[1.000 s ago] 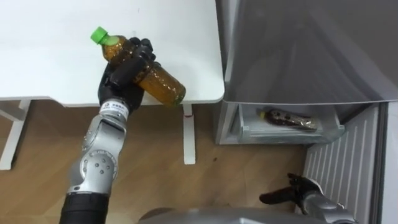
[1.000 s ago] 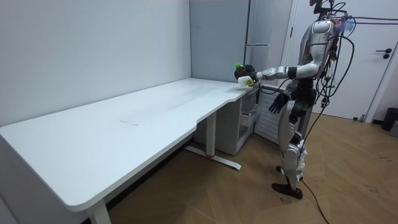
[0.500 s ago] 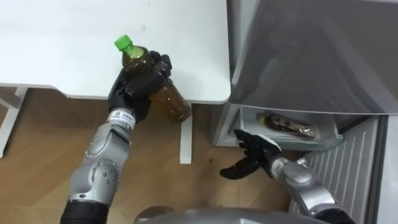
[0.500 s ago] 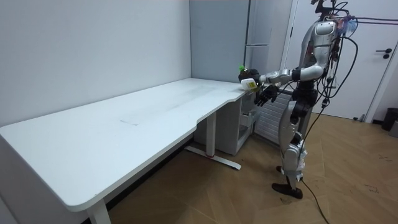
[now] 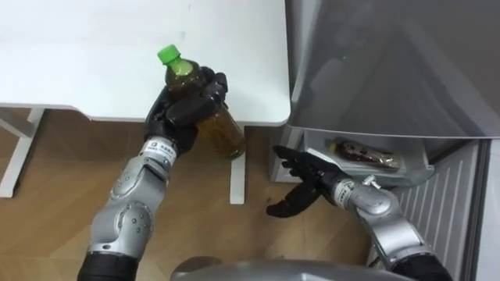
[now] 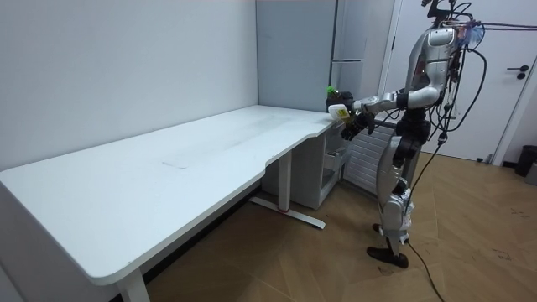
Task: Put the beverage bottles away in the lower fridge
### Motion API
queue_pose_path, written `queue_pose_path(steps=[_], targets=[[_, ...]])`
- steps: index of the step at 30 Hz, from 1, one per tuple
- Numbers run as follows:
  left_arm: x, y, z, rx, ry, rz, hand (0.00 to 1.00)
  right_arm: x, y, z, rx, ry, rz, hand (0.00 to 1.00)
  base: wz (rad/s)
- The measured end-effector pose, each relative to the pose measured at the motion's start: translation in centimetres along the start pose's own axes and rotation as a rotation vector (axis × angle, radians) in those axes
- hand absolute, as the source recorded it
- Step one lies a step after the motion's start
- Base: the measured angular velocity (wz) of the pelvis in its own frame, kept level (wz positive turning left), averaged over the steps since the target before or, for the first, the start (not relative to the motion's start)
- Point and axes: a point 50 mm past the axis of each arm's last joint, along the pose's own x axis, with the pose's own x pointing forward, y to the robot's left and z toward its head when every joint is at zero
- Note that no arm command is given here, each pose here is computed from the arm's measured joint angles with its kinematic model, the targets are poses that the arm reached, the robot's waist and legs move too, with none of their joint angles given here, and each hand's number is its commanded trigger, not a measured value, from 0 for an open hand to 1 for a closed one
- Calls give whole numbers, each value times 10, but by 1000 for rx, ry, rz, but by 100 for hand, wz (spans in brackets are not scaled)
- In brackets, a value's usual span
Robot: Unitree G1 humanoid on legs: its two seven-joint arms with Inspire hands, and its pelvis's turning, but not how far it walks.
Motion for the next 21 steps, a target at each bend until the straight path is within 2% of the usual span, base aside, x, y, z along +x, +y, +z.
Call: queue_pose_path(steps=[11,14,21], targets=[[-5,6,-3,52,22,4,100,-4,-2,6,-18,-26,29,0,2],[-5,6,-4,113,31,-4,100,-3,1,7,-19,-30,57,0,0],[-5,-5,-14,220,93,-125,100,0,13,12,5,-60,143,0,-4]])
